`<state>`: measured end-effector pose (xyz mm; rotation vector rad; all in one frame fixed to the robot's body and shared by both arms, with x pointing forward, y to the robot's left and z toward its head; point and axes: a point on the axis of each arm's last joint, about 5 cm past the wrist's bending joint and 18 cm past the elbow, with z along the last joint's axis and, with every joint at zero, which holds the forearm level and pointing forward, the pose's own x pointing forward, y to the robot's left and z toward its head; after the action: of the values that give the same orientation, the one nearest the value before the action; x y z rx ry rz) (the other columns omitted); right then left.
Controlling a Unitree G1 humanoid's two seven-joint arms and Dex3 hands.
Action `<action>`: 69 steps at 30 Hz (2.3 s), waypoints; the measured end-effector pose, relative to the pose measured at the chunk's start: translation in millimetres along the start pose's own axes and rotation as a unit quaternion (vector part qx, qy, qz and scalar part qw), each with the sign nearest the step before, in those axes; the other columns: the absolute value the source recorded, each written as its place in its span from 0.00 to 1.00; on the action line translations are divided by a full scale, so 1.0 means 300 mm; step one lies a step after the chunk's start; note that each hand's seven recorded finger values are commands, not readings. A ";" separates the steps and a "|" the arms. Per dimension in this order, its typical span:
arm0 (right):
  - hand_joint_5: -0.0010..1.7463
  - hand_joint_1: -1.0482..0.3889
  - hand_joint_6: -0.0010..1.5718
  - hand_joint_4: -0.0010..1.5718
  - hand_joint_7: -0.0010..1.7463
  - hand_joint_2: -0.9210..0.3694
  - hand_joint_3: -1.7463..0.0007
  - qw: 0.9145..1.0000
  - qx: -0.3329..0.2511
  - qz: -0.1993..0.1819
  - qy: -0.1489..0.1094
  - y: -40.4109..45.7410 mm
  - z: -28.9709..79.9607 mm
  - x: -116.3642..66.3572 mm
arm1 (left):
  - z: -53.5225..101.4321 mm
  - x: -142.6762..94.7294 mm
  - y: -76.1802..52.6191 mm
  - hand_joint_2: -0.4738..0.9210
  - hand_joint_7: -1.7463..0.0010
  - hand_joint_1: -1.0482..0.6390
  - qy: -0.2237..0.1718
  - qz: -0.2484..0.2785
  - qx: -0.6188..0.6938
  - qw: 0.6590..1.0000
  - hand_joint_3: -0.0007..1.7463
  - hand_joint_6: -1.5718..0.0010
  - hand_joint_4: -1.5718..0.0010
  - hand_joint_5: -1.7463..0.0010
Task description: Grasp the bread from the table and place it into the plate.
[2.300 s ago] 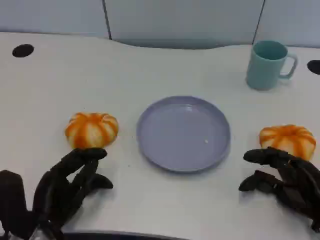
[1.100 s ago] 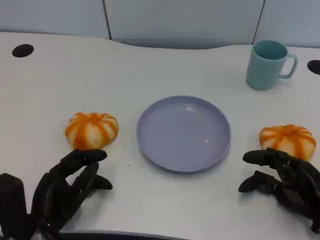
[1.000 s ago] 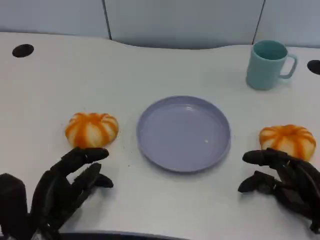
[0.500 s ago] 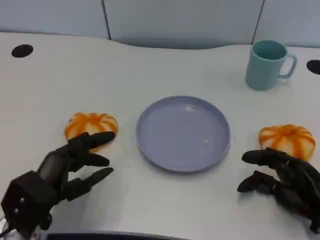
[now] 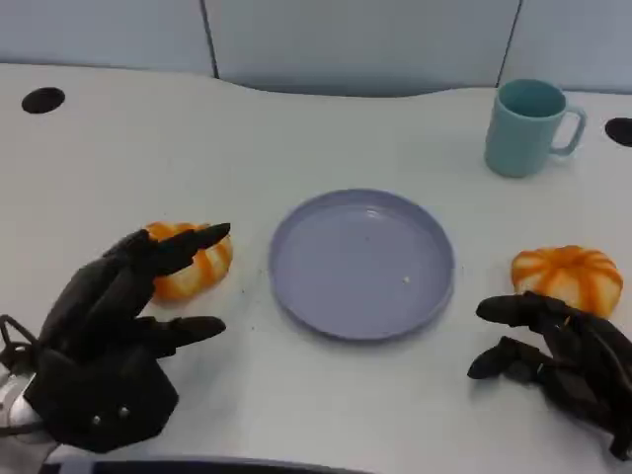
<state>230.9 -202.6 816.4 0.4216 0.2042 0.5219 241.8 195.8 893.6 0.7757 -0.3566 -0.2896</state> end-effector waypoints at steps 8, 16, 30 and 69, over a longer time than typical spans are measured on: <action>0.64 0.47 0.50 0.41 0.34 0.00 0.94 1.000 0.001 0.000 0.000 0.002 0.000 0.002 | 0.011 0.025 0.024 1.00 1.00 0.24 -0.024 -0.009 0.090 0.996 0.06 0.83 0.98 0.74; 0.64 0.47 0.51 0.42 0.34 0.00 0.94 1.000 0.002 -0.003 0.000 0.004 0.001 0.004 | 0.045 0.076 0.048 1.00 1.00 0.19 0.010 -0.030 0.227 0.974 0.02 0.86 1.00 0.83; 0.65 0.46 0.51 0.42 0.35 0.00 0.93 1.000 0.000 -0.003 -0.004 0.012 -0.002 0.004 | 0.075 0.182 0.051 0.98 1.00 0.22 0.090 -0.089 0.301 0.945 0.00 0.90 1.00 0.91; 0.64 0.47 0.49 0.41 0.34 0.00 0.93 1.000 0.000 0.001 -0.007 0.021 -0.006 -0.008 | 0.026 0.348 -0.057 0.86 0.99 0.24 0.226 -0.242 0.300 0.895 0.00 0.91 1.00 1.00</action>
<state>225.5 -198.3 817.6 0.4248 0.1903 0.5207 330.7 139.6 907.9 1.5128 0.2192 -0.4611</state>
